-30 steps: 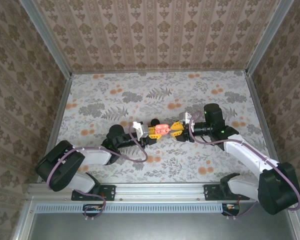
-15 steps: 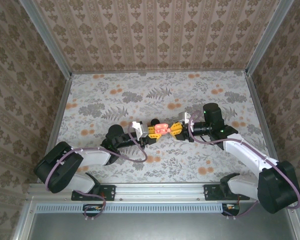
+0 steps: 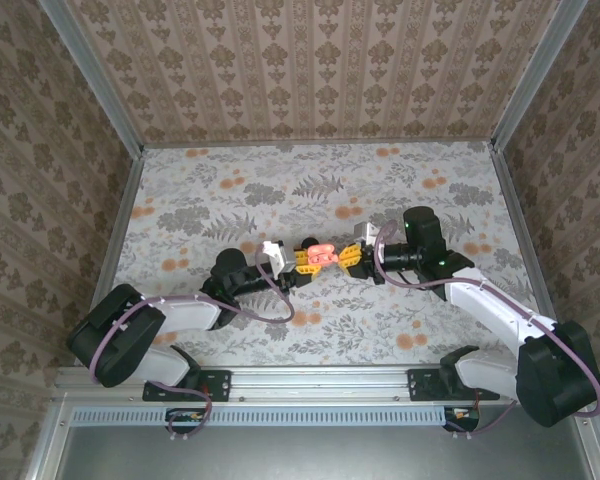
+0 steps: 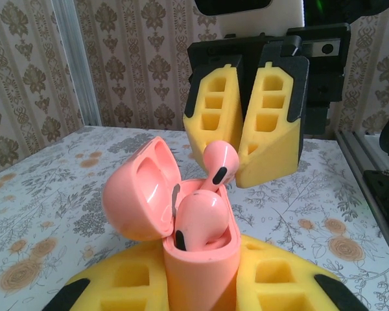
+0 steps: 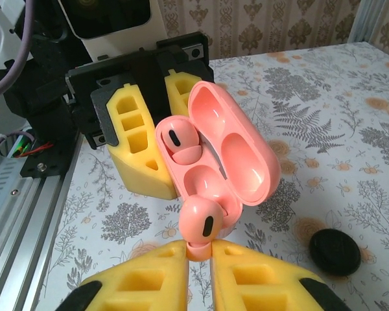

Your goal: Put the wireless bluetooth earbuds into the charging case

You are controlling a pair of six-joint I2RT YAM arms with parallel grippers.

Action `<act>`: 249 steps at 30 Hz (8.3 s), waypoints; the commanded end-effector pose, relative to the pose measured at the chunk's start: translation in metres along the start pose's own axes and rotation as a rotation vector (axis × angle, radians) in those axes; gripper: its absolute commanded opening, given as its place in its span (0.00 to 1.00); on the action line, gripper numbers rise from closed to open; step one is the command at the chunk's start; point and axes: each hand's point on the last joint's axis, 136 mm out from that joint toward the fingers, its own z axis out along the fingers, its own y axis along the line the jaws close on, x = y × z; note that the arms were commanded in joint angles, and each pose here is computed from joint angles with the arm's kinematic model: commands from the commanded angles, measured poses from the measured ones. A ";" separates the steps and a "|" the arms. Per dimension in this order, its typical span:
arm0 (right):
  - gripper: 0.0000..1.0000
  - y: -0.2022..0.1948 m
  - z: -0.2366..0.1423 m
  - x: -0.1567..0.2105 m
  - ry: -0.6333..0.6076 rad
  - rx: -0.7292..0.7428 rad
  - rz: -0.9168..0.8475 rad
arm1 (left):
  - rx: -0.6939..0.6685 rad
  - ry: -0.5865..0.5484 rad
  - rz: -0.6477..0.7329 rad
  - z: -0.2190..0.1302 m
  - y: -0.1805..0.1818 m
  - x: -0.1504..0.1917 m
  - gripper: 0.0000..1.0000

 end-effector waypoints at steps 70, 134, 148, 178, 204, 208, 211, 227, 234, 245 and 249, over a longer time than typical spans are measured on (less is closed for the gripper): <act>0.14 -0.017 0.019 -0.002 0.047 0.162 0.291 | -0.160 0.024 0.150 -0.010 0.009 -0.017 0.17; 0.14 -0.017 0.023 -0.016 -0.004 0.194 0.311 | -0.269 0.015 0.184 -0.014 0.021 -0.022 0.17; 0.14 -0.017 0.030 -0.022 -0.011 0.184 0.341 | -0.290 0.022 0.202 -0.015 0.023 -0.022 0.16; 0.21 -0.022 0.035 -0.036 -0.031 0.195 0.372 | -0.279 0.053 0.244 -0.010 0.017 -0.017 0.16; 0.26 -0.021 0.034 -0.050 -0.051 0.190 0.373 | -0.273 0.065 0.254 -0.007 0.015 -0.016 0.16; 0.28 -0.022 0.033 -0.048 -0.044 0.207 0.374 | -0.272 0.059 0.250 -0.008 0.014 -0.016 0.16; 0.30 -0.023 0.032 -0.046 -0.041 0.219 0.378 | -0.267 0.050 0.242 -0.009 0.013 -0.017 0.16; 0.35 -0.032 0.020 -0.034 0.037 0.284 0.456 | -0.349 0.046 0.116 -0.020 0.033 -0.005 0.16; 0.38 -0.042 0.013 -0.011 0.200 0.347 0.589 | -0.466 0.105 0.036 -0.035 0.055 0.009 0.16; 0.42 -0.056 0.030 0.042 0.551 0.374 0.726 | -0.725 0.207 -0.114 -0.095 0.079 0.037 0.15; 0.47 -0.059 0.044 0.061 0.674 0.377 0.722 | -0.810 0.249 -0.149 -0.119 0.081 0.047 0.15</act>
